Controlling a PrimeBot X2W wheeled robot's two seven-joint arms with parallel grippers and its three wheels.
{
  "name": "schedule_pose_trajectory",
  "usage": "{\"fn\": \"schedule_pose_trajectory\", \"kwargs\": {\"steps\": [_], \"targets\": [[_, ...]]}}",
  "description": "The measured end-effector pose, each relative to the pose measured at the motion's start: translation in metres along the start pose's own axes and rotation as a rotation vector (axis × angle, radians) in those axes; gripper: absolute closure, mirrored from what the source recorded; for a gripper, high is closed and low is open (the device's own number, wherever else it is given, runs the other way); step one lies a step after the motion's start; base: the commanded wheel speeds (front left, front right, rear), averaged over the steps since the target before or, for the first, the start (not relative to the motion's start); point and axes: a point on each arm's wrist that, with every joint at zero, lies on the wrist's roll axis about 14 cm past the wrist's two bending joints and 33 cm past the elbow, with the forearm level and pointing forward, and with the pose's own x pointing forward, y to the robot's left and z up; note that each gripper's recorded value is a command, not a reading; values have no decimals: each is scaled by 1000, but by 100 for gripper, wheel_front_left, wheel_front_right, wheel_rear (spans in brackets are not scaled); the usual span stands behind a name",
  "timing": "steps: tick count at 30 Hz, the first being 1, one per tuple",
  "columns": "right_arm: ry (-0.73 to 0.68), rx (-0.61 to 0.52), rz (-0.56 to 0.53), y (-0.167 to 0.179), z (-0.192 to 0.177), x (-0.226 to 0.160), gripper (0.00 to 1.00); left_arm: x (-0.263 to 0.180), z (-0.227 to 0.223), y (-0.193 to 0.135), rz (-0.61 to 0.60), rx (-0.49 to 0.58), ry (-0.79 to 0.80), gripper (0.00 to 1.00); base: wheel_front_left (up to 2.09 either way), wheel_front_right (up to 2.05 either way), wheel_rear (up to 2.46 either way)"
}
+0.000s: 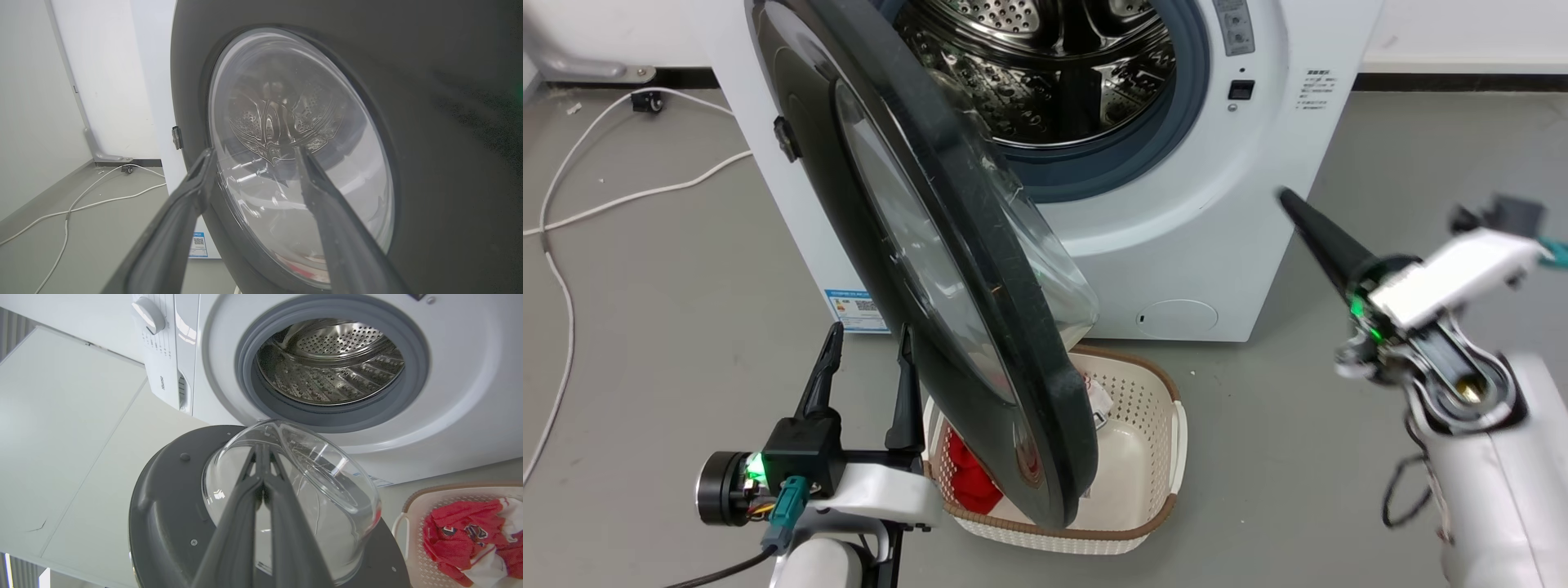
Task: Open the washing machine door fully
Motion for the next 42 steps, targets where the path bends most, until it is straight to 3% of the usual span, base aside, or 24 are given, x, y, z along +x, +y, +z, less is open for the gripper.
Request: {"fn": "schedule_pose_trajectory", "kwargs": {"steps": [5,10,11,12,13,14,20,26,30,36,42], "targets": [[-184,41,-109,-43,28,-47,100,-3,-1,1,5,-2,5,0,0,0,0],[-286,76,-187,-71,29,-92,100,-4,0,0,0,-2,3,0,0,0,0],[-307,84,-202,-76,28,-100,77,-4,-1,0,1,-2,3,0,0,0,0],[-318,89,-214,-80,25,-107,37,-5,-1,0,1,-2,5,0,0,0,0],[-328,83,-226,-82,23,-113,11,-5,-2,0,1,-2,8,0,0,0,0],[-344,79,-235,-84,21,-119,0,-6,-2,0,1,-2,8,0,0,0,0],[-469,-53,-266,-78,25,-142,0,-6,-1,-1,-3,-3,6,0,0,0,0],[-550,-445,-320,-67,38,-157,0,-7,-1,-1,-4,-3,8,0,0,0,0],[-550,-796,-335,-51,49,-163,0,-9,-1,0,-1,-2,8,0,0,0,0],[-544,-1124,-321,-20,50,-158,0,-10,0,2,3,-1,7,0,0,0,0],[-465,-1225,-344,-24,26,-160,0,-11,1,4,7,4,3,0,0,0,0]]}}
